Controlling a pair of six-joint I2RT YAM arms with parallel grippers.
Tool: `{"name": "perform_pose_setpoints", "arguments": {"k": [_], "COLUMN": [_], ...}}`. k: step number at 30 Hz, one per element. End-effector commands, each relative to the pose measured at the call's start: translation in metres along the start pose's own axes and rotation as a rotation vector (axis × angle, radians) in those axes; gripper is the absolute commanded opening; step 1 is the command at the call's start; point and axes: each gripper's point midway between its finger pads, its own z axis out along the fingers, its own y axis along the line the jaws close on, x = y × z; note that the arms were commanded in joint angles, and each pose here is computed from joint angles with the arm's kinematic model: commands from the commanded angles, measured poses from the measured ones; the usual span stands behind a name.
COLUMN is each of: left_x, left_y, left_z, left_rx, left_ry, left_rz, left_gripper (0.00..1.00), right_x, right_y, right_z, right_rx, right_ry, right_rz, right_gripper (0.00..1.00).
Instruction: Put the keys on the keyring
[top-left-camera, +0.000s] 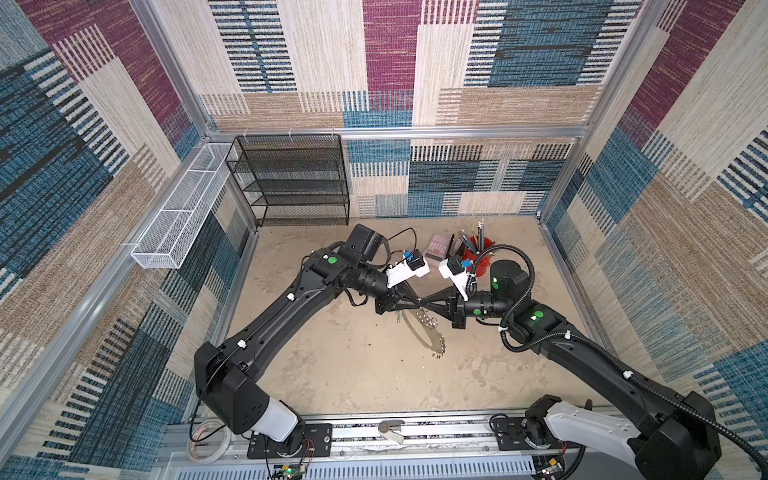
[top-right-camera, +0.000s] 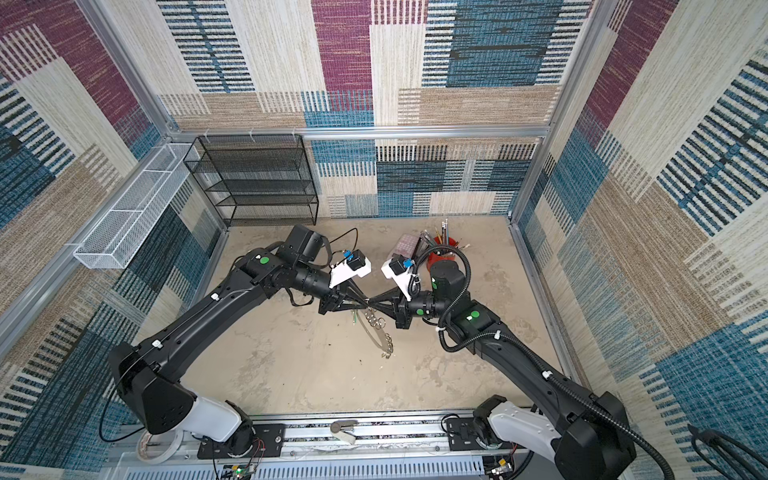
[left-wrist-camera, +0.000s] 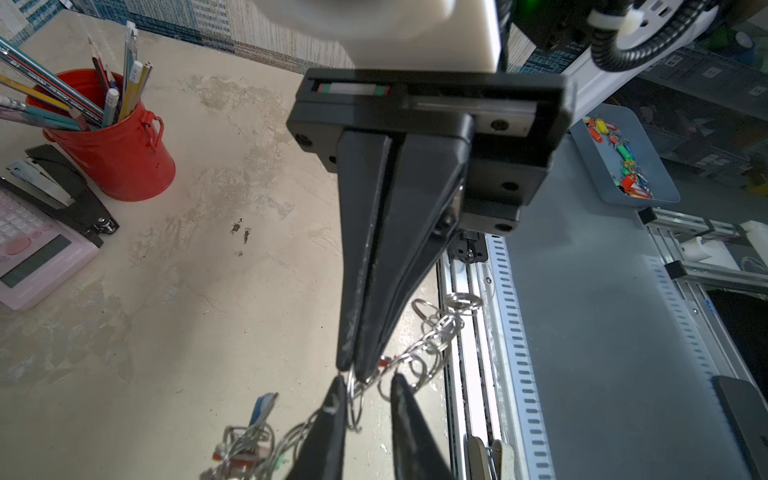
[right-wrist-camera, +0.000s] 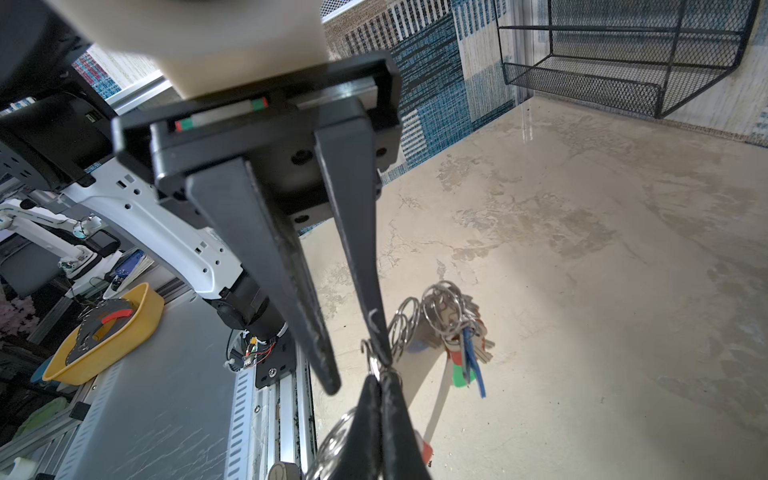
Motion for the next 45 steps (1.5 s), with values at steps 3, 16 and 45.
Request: {"name": "perform_pose_setpoints", "arguments": {"k": [3,16,45], "left_x": [0.0,0.009,-0.014], "left_y": [-0.001,-0.008,0.01], "left_z": [-0.001,0.002,-0.013], "left_rx": [0.001,0.034,-0.165], "left_ry": [0.013,0.019,-0.187], "left_rz": [0.026,0.005,0.027], "left_gripper": [0.04,0.0,0.0], "right_x": [-0.009,-0.012,-0.029], "right_y": [0.003,0.001,-0.004], "right_z": [0.0,0.001,-0.021], "right_rx": [-0.01,-0.001,0.056], "right_ry": [-0.035,-0.04,-0.138], "right_rz": [-0.04,-0.043,-0.038], "right_gripper": [0.0,0.0,0.46]}}
